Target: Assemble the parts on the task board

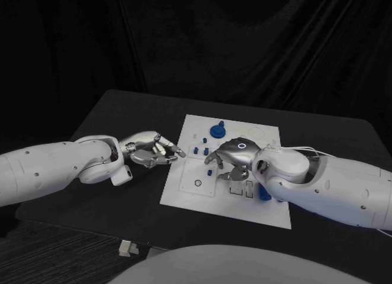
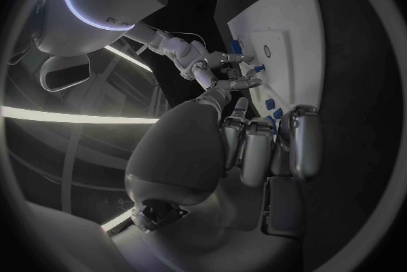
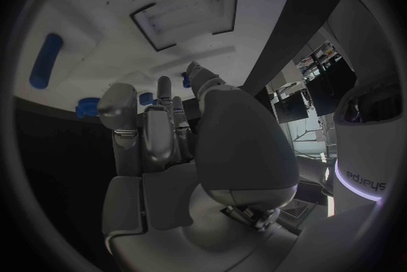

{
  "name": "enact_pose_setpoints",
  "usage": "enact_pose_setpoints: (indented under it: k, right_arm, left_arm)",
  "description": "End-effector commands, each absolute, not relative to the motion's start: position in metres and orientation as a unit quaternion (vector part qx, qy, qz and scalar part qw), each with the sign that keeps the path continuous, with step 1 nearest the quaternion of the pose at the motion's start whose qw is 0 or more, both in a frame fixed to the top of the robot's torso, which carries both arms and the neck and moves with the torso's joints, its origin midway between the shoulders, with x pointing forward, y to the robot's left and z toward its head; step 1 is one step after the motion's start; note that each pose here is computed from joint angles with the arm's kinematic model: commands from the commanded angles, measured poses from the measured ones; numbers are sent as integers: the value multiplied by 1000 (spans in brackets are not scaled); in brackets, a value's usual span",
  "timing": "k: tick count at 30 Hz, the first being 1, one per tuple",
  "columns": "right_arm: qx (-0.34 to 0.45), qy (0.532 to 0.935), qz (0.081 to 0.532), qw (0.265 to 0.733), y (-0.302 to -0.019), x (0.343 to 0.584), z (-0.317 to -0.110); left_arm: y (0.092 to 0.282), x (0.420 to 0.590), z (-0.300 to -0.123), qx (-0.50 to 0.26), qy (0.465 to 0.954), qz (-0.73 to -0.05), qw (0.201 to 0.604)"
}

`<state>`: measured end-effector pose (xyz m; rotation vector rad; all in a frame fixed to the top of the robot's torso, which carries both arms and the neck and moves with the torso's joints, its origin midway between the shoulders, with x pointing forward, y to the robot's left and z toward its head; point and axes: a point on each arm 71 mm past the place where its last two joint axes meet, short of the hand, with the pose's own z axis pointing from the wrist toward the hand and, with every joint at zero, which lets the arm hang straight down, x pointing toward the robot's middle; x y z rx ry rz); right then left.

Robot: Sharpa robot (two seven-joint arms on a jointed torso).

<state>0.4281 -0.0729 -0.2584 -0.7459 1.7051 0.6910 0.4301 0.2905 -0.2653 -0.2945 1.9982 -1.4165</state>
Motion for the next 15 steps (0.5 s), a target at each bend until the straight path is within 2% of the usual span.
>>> enact_pose_setpoints:
  k: [1,10,12,15]
  right_arm:
    - [-305,712,278,568,-77,434,-246]
    - [-291,667,272,629,-97,449,-196]
    - [-289,659,257,645,-108,457,-177]
    - [-287,662,230,653,-124,467,-163]
  left_arm:
    - [289,434,-257,-109,759,-543,343]
    - [290,440,-241,-101,751,-544,360]
    - [290,439,-239,-105,751,-546,357]
    - [290,440,-238,-116,748,-550,351]
